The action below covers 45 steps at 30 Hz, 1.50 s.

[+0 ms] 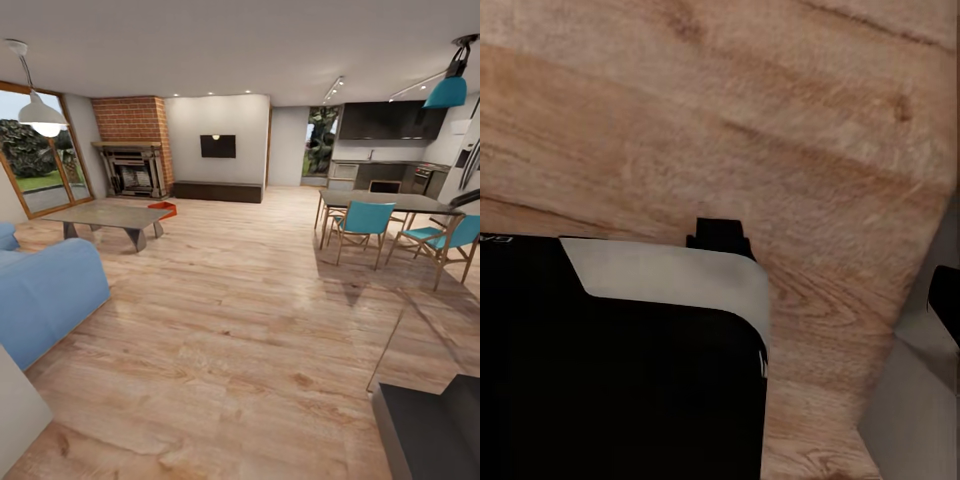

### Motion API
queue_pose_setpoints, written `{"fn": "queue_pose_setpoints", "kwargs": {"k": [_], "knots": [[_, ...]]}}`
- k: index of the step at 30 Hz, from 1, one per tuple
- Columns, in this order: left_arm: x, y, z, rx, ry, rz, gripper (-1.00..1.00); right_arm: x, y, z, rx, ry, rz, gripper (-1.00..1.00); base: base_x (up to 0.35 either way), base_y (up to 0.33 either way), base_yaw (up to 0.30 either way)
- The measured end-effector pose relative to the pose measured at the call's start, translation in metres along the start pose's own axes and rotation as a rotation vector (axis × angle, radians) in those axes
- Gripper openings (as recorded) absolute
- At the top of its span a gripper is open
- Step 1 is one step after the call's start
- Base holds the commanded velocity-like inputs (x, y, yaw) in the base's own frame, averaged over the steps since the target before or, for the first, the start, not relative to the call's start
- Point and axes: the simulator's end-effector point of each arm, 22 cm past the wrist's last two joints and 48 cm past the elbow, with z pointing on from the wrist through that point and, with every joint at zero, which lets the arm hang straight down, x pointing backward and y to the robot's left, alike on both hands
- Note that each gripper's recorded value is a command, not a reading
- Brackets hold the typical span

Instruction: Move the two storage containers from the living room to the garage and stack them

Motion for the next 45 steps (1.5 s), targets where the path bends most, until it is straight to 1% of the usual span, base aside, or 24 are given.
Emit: {"fn": "queue_pose_setpoints", "kwargs": {"k": [45], "knots": [[0.0001,0.0,0.0,0.0,0.001,0.0,1.0,-0.0003,-0.0012,0.0,0.002,-0.001,0.0,1.0,0.322,0.0,0.0]]}}
